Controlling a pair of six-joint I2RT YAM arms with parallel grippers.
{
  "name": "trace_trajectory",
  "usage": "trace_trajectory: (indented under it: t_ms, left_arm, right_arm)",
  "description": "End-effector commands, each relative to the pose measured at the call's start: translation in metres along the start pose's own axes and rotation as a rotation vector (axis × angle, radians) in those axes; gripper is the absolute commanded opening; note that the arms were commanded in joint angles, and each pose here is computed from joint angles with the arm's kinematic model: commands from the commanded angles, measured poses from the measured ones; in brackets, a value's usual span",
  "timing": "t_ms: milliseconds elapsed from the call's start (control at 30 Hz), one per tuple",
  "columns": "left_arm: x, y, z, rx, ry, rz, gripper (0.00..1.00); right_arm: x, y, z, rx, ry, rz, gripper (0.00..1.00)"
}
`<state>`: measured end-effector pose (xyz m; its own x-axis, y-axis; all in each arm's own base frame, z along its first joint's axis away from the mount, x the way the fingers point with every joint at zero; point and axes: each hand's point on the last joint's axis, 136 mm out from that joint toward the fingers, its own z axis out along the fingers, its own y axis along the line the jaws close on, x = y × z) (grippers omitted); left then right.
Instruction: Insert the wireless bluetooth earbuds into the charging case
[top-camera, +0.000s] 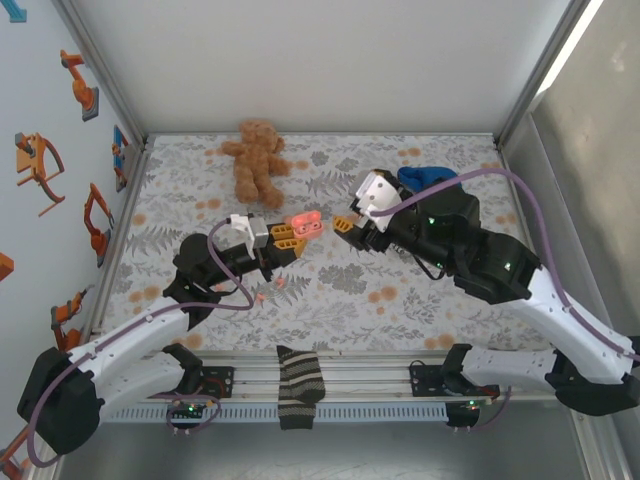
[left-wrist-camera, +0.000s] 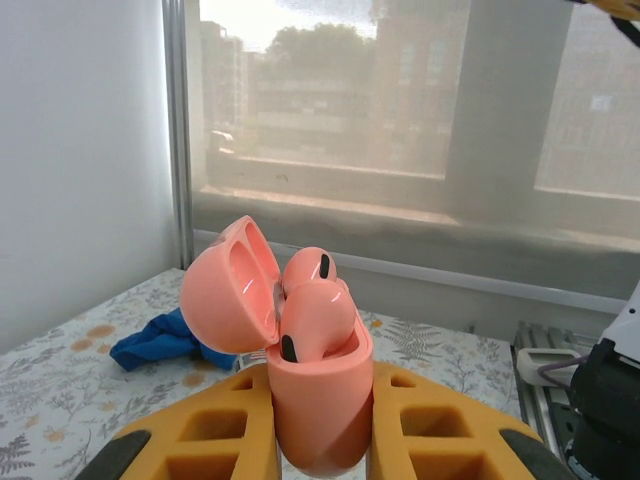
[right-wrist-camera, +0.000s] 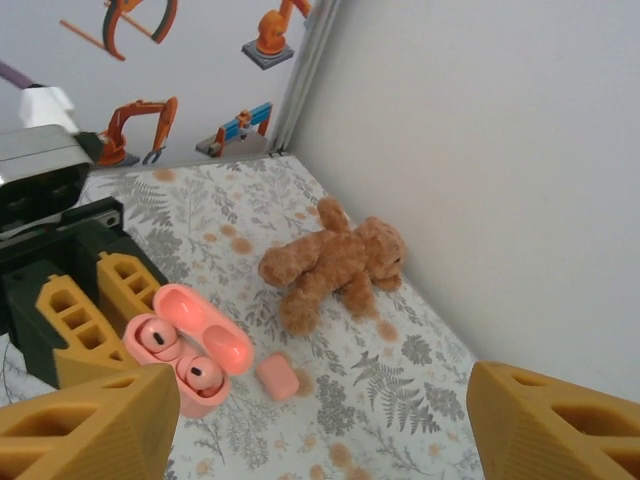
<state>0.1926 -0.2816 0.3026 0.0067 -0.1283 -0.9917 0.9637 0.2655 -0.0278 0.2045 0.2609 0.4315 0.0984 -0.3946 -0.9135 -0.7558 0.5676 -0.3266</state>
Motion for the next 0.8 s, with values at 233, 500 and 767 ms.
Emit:
trace_trajectory:
  t_ms: [233, 500, 767]
  left_arm:
    - [-0.026, -0.008, 0.003, 0.046, -0.087, 0.094, 0.0]
    - [-0.035, 0.0, 0.0, 0.024, -0.115, 0.139, 0.0]
    - [-0.049, 0.007, -0.006, 0.027, -0.154, 0.131, 0.0]
  right_arm:
    - [0.002, -0.019, 0.014, -0.168, -0.101, 0.537, 0.86]
    - [-0.003, -0.004, 0.038, -0.38, -0.065, 0.732, 0.92]
    - [0.001, 0.015, 0.061, -0.555, -0.026, 0.815, 0.93]
